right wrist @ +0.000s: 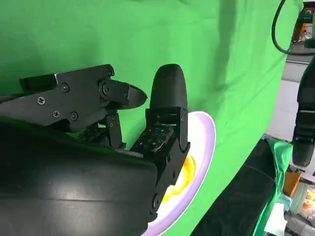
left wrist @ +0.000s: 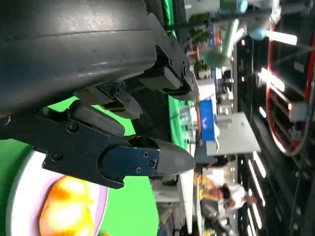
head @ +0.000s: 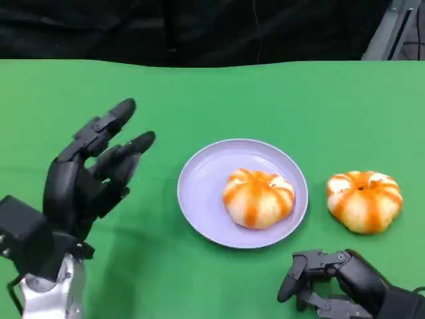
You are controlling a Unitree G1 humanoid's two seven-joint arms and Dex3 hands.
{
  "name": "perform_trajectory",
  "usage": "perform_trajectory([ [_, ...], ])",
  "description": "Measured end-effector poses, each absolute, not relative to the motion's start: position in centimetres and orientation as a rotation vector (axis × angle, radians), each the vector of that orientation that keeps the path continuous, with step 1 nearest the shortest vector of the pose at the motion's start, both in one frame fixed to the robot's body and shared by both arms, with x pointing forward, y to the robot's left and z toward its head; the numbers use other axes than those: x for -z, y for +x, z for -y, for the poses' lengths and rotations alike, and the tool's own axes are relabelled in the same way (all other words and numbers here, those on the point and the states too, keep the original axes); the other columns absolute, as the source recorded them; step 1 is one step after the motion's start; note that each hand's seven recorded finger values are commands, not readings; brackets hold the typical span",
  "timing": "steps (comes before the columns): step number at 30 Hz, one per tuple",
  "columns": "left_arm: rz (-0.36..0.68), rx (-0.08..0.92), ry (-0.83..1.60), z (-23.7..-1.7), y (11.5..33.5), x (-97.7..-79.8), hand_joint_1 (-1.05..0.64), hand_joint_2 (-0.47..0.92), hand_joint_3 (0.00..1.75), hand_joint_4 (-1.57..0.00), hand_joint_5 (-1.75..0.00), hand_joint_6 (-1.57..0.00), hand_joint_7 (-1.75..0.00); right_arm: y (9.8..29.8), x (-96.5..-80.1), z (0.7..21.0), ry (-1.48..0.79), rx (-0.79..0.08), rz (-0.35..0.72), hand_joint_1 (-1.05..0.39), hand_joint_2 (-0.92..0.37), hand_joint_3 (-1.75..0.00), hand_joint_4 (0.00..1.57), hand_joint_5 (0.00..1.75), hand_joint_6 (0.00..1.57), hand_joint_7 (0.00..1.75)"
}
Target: Grasp the bread from the table and place it into the plate.
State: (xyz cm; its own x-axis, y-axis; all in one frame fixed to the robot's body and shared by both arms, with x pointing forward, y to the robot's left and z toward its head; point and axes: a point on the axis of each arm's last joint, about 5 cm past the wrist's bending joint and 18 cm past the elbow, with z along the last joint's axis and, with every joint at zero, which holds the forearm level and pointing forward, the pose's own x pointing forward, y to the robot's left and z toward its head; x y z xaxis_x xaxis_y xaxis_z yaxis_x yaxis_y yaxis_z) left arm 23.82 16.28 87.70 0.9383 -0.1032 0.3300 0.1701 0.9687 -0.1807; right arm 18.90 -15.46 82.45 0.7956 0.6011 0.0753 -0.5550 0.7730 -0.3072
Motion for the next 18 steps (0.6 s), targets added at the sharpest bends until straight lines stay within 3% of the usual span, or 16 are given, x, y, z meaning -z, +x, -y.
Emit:
perform_trajectory([
  [15, 0.239, 0.138, -0.226, -17.7, 21.1, -84.9, -0.61, 0.92, 0.36, -0.79, -0.03, -0.6, -0.01, 18.9, -82.5, 15.6, -0.28, -0.626, 0.177, -0.01, -0.92, -0.45, 0.71, 1.48, 0.81, 1.01],
  [18, 0.204, 0.149, -0.253, -17.6, 19.9, -83.5, -0.61, 0.92, 0.35, -0.79, -0.02, -0.62, -0.02, 18.9, -82.6, 15.6, -0.281, -0.625, 0.183, -0.01, -0.92, -0.45, 0.71, 1.48, 0.81, 1.02],
])
